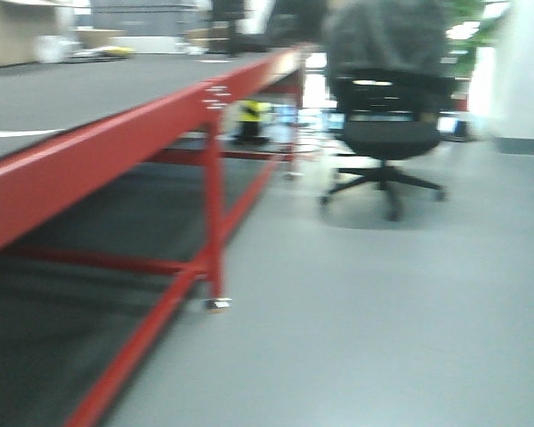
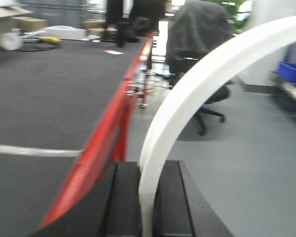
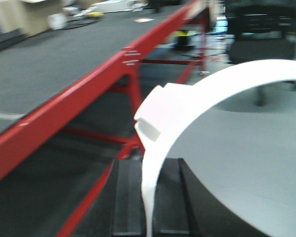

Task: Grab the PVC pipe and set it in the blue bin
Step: 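Drive the base away from the table toward the blue bin shelves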

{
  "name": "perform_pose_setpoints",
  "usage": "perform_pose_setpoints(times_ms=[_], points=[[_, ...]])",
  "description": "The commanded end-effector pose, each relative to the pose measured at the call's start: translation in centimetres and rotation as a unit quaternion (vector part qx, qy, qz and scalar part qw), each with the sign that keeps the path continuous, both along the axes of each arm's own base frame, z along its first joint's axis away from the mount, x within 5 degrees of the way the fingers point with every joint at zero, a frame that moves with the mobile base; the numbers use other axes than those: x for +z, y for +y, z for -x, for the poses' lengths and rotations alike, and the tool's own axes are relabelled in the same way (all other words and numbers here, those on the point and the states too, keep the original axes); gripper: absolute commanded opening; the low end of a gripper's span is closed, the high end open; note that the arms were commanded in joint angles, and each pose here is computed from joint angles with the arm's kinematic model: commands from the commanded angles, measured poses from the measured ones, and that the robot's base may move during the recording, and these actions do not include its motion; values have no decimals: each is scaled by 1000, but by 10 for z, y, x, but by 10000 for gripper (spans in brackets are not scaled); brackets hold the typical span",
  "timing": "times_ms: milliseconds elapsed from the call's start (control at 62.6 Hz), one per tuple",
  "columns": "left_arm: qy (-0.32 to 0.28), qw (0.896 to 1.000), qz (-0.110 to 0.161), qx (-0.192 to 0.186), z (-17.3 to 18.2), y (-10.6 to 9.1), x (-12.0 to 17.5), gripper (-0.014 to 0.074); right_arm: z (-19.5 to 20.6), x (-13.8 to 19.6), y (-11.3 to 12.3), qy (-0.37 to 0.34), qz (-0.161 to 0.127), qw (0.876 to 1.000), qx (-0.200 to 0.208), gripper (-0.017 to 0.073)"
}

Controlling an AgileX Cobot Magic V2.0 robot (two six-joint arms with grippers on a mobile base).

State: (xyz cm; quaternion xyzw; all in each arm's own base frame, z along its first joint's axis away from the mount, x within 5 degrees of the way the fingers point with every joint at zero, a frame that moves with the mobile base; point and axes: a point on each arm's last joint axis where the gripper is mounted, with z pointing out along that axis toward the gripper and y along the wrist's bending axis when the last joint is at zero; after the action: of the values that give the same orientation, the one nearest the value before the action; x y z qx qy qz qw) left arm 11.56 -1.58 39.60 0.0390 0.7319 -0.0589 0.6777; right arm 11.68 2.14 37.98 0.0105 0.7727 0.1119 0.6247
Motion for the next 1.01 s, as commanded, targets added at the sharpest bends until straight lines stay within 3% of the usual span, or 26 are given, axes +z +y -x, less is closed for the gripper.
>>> perform_pose_setpoints(times_ms=[0,991], points=[[-15,1000,3,-2,1,0,3,-111,1,4,0,-20,4,1000,1,-168],[-15,1000,3,-2,1,0,3,-111,1,4,0,-20,4,1000,1,-168]])
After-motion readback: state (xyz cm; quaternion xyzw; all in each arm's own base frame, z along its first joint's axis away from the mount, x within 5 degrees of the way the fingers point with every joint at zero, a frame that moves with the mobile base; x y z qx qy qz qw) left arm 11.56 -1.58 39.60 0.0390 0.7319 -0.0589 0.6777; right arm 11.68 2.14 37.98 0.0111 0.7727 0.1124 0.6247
